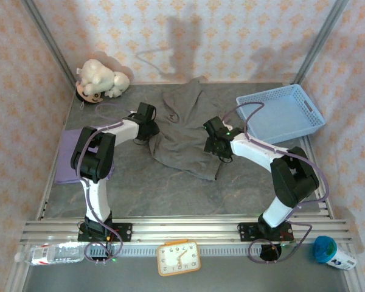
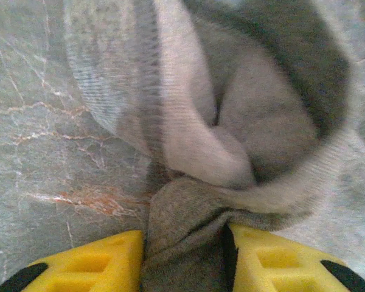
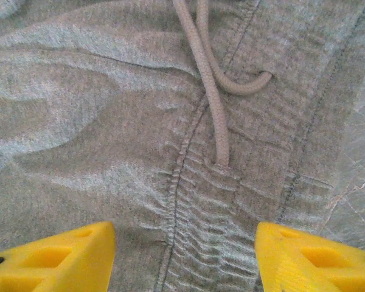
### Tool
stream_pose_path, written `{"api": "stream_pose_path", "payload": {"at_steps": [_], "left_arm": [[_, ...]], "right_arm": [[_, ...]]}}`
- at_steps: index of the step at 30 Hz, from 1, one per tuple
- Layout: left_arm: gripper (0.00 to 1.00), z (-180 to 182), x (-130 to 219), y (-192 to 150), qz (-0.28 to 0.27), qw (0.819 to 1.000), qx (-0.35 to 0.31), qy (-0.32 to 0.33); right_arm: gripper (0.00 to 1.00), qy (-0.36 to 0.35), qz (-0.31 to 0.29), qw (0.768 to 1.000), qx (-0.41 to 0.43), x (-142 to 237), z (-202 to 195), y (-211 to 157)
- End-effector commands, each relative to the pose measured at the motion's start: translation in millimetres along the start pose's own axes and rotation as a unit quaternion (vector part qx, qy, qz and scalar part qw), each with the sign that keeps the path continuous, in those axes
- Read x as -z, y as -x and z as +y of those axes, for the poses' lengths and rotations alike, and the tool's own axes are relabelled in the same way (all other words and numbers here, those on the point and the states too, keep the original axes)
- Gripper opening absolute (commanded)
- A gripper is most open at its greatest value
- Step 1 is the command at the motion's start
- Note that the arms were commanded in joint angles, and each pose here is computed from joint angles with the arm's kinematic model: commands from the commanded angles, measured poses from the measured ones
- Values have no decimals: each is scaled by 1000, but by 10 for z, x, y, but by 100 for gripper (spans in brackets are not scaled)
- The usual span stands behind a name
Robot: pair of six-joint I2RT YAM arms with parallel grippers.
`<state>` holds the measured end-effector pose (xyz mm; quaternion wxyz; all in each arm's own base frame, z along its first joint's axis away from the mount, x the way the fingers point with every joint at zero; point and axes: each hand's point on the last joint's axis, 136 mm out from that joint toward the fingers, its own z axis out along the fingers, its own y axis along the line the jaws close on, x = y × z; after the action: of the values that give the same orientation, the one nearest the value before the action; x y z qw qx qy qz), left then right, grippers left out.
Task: Fold and stack the mixed laundry pile
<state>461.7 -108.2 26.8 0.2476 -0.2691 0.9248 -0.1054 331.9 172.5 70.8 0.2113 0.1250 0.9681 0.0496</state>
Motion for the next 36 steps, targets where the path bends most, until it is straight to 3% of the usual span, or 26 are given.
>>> {"api": "stream_pose_path", "payload": {"at_steps": [1,3,6,14,21,22,25,27,30,32,36], "left_arm": [[33,-91,103,39,-4,1000,-13,-8],[24,-90,163,38,-3,1000,-17,-9],[0,-87,389,82,-11,1000,-25,-13],[0,551,939,-107,-11,992,-99,81],[0,1124,1006,-717,67,983,-116,127],[4,1189,1015,-777,72,983,-103,135],[47,1310,1103,-781,71,978,-109,162],[62,1256,1224,-613,42,979,-114,165],[70,1042,1382,-292,-16,983,-109,144],[71,813,1388,-138,-40,989,-98,105],[70,494,1124,-73,-26,995,-77,57]], "right_arm": [[62,-21,-5,1000,1,1,-98,-25],[62,-22,-5,1000,1,0,-102,-27],[62,-37,-4,999,1,-41,-147,-40],[62,-100,8,995,-6,-224,-323,-94],[62,-122,10,992,-17,-277,-434,-91],[62,-122,9,992,-16,-267,-434,-89],[62,-124,4,992,-11,-190,-442,-47],[62,-122,-5,992,-8,-104,-437,9],[62,-114,-19,993,1,52,-398,93],[62,-92,-22,995,2,120,-315,108],[62,-34,-14,999,18,179,-3,12]]}}
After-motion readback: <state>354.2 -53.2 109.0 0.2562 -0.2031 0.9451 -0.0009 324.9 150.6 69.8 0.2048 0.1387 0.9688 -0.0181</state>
